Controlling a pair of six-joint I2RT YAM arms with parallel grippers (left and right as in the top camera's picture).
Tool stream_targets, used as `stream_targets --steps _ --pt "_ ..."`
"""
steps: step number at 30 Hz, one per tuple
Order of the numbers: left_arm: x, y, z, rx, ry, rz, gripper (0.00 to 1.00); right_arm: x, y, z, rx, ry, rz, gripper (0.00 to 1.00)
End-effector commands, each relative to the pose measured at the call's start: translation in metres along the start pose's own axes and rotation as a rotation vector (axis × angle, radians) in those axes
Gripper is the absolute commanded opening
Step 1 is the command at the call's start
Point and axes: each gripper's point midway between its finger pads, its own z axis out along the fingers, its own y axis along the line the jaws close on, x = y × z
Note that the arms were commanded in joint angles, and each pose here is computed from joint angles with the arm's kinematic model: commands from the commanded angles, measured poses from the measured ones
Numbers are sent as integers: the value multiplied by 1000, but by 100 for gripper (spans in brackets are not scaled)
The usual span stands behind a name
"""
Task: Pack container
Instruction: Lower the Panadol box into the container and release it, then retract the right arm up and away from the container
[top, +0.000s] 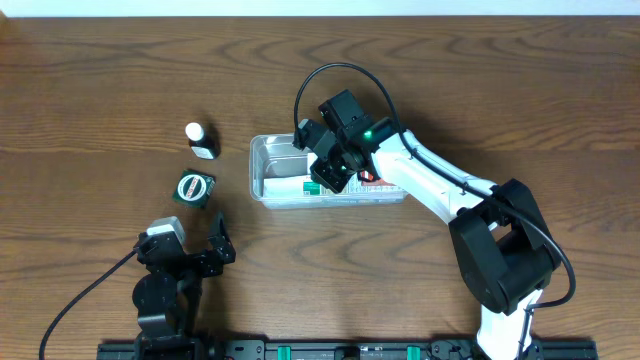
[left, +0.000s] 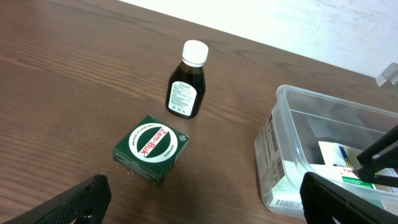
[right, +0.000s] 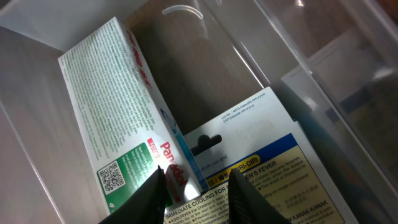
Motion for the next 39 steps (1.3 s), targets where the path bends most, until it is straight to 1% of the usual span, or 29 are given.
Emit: stream_targets --steps 1,5,7,10,13,15,18,22,24,26,27,28,29,34,39 --pt "10 1 3 3 24 -13 98 0 7 6 -2 10 -58 33" --pt "10 1 3 3 24 -13 98 -3 10 7 -2 4 -95 33" --pt "10 1 3 3 24 -13 98 -5 7 6 3 -7 -94 40" --pt "10 1 3 3 24 -13 98 -15 -1 -8 24 -46 -83 41" --pt "10 1 3 3 24 -13 98 -32 -12 -37 55 -117 -8 44" --pt "10 1 3 3 24 -13 98 -41 -19 -62 78 -166 32 45" --pt "10 1 3 3 24 -13 98 -49 -29 -104 116 -242 92 50" --pt "10 1 3 3 24 -13 98 -50 -52 -170 174 -364 265 54" --pt "10 1 3 3 24 -13 98 -39 -69 -203 207 -411 402 55" --pt "10 1 3 3 24 -13 98 -19 -87 -228 246 -427 554 55" --pt "10 1 3 3 24 -13 98 -3 -99 -241 279 -428 661 63" --pt "10 1 3 3 24 -13 98 8 -106 -248 301 -428 723 87" --pt "10 1 3 3 24 -13 98 21 -114 -257 326 -427 783 99" --pt "10 1 3 3 24 -13 98 59 -138 -278 384 -409 900 99" --pt "10 1 3 3 24 -13 98 74 -142 -280 392 -383 941 99"
